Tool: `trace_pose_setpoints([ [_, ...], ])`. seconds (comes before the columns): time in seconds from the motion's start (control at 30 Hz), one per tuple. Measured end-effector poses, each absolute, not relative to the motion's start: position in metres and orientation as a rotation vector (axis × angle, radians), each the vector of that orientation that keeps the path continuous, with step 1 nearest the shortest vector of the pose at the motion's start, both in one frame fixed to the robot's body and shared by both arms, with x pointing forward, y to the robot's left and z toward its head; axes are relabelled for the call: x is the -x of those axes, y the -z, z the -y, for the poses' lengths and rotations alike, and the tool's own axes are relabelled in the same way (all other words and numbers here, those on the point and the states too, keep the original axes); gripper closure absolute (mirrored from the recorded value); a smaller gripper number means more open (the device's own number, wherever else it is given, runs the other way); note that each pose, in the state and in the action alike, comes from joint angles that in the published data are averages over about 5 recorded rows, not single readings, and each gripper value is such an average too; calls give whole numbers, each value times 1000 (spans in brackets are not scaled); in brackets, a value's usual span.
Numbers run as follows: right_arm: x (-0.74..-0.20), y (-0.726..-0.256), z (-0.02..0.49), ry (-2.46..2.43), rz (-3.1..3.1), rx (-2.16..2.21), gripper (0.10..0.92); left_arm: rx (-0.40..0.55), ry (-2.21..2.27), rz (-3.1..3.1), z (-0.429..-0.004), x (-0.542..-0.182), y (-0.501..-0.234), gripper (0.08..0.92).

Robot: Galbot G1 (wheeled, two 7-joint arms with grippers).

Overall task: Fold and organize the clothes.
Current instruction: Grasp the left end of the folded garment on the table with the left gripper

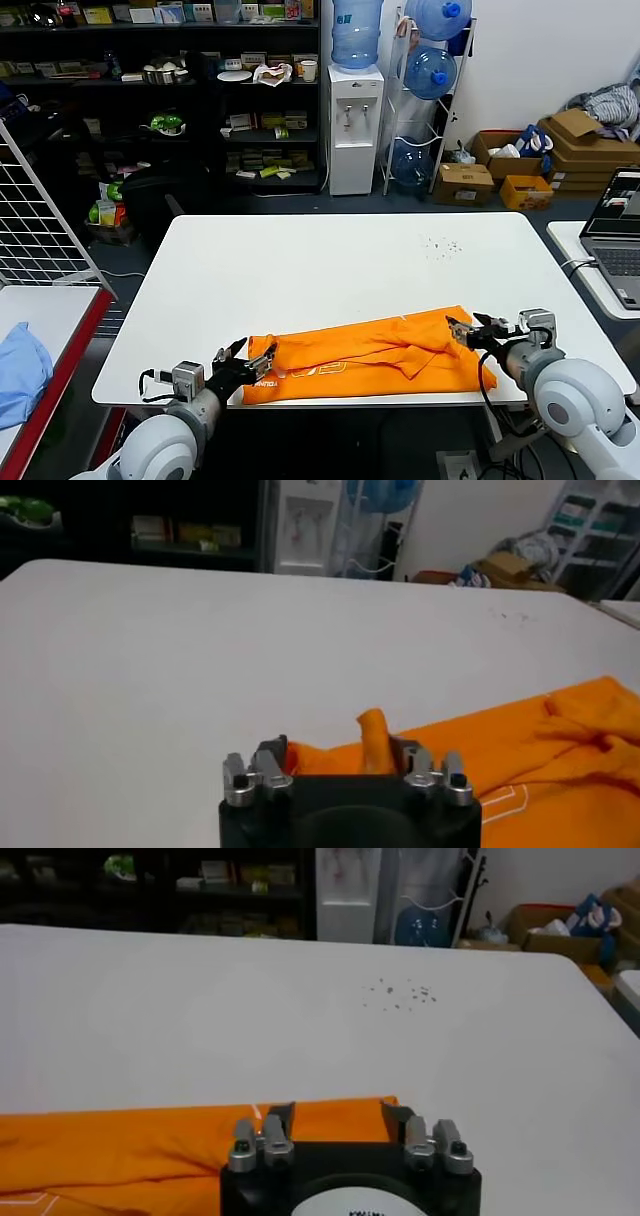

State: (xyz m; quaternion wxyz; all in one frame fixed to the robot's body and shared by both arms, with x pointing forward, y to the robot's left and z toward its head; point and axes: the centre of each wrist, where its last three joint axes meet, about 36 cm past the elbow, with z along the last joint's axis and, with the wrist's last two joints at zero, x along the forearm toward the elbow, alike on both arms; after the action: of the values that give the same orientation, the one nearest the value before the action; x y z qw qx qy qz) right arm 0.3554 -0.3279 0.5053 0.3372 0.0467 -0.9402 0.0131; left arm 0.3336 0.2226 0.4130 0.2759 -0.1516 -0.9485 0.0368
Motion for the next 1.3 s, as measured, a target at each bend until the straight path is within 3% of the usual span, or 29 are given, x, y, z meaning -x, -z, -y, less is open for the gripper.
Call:
trace_pose_setpoints([
  [0.23, -351, -504, 328, -25, 2446, -114, 114, 365, -102, 2544, -227, -335, -400, 89],
  [0.6, -347, -502, 327, -15, 2443, -106, 101, 347, -107, 2518, -226, -327, -383, 84],
  [0.7, -345, -502, 328, -15, 2443, -102, 101, 352, -104, 2520, -224, -324, -382, 137],
  [1.3, -339, -502, 329, -2, 2442, -86, 101, 357, -110, 2509, -215, -310, -369, 671],
])
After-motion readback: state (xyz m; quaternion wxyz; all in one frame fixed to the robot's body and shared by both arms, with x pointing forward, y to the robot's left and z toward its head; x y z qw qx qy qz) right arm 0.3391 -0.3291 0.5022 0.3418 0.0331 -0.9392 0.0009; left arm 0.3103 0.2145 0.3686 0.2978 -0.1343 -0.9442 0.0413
